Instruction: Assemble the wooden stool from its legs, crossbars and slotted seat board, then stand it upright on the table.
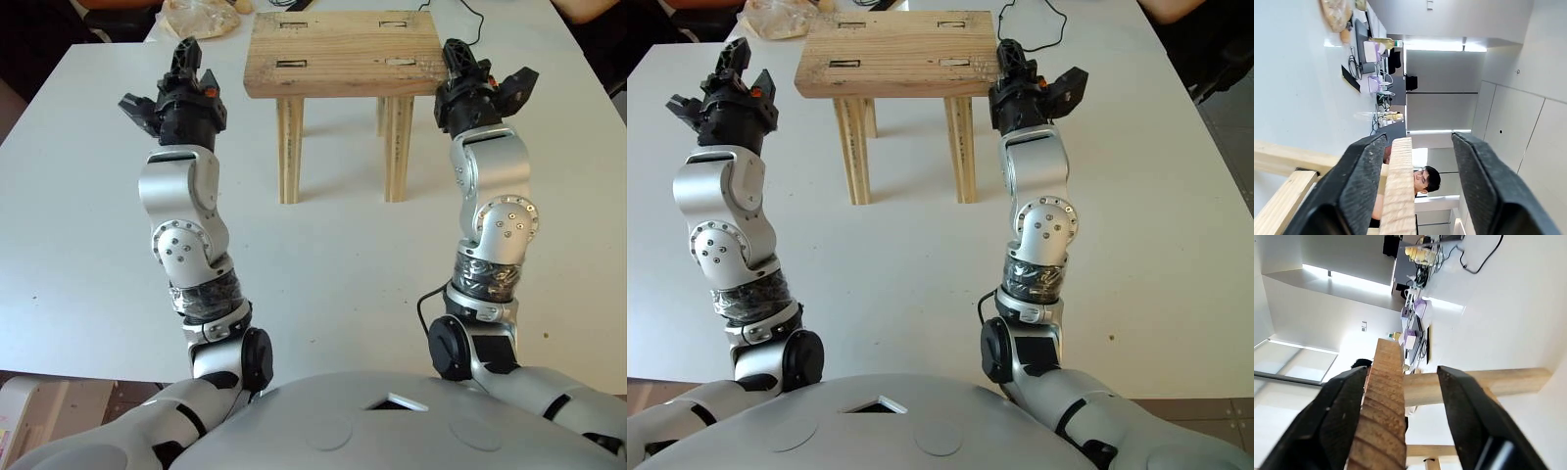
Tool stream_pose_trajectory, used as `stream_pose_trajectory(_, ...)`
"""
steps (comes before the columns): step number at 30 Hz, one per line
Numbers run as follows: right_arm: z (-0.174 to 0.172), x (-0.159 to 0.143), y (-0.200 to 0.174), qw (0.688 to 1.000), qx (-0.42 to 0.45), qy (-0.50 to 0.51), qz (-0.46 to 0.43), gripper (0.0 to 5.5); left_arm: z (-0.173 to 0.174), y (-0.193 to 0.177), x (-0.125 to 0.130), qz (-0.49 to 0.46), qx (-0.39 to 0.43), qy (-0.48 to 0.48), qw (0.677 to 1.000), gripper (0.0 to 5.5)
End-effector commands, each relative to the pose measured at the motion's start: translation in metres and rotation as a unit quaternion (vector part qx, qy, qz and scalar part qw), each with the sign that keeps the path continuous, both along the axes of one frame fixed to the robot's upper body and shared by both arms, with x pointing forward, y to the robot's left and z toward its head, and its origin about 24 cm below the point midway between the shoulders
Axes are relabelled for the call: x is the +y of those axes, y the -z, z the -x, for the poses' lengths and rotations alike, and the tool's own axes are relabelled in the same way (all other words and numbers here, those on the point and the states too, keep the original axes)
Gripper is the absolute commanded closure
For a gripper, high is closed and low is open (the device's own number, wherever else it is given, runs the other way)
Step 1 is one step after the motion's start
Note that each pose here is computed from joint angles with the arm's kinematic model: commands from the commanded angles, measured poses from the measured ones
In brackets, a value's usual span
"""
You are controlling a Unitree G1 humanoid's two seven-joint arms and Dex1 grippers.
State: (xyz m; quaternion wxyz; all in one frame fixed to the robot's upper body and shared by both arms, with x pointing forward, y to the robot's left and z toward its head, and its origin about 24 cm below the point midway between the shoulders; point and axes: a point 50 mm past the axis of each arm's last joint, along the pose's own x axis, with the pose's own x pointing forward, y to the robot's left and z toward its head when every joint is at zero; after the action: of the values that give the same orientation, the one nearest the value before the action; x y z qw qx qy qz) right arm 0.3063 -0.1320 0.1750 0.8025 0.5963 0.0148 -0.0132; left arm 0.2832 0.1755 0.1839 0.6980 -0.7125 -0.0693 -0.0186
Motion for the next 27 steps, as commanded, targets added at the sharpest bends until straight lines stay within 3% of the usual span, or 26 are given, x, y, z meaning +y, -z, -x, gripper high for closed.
stream_pose_trajectory(1,0.000,-0.019,-0.023,0.989,-0.055,0.061,0.124,2.22,0.007,-0.022,0.017,-0.100,-0.046,-0.052,0.993,2.38)
stream_pose_trajectory(4,0.002,-0.028,-0.037,0.968,-0.081,0.107,0.214,1.79,0.008,-0.024,0.043,-0.213,-0.005,-0.128,0.969,1.94)
stream_pose_trajectory(6,0.001,-0.036,-0.034,0.948,-0.062,0.147,0.277,1.46,0.008,-0.018,0.059,-0.309,0.044,-0.187,0.932,1.61)
stream_pose_trajectory(8,-0.002,-0.046,-0.020,0.930,-0.008,0.178,0.320,1.46,0.009,-0.010,0.068,-0.390,0.078,-0.232,0.888,1.61)
stream_pose_trajectory(12,-0.006,-0.061,0.004,0.897,0.077,0.217,0.377,1.46,0.009,0.004,0.069,-0.485,0.128,-0.276,0.820,1.61)
stream_pose_trajectory(16,-0.008,-0.064,0.005,0.879,0.090,0.235,0.405,1.46,0.001,0.007,0.065,-0.535,0.198,-0.307,0.762,1.61)
stream_pose_trajectory(21,-0.011,-0.057,0.034,0.864,0.115,0.196,0.449,1.46,-0.005,0.028,0.059,-0.559,0.238,-0.283,0.743,1.61)
stream_pose_trajectory(24,-0.011,-0.054,0.070,0.827,0.135,0.152,0.524,1.46,-0.010,0.055,0.048,-0.581,0.262,-0.224,0.737,1.61)
stream_pose_trajectory(27,-0.011,-0.052,0.084,0.812,0.142,0.140,0.548,1.46,-0.008,0.079,0.041,-0.582,0.278,-0.182,0.742,1.61)
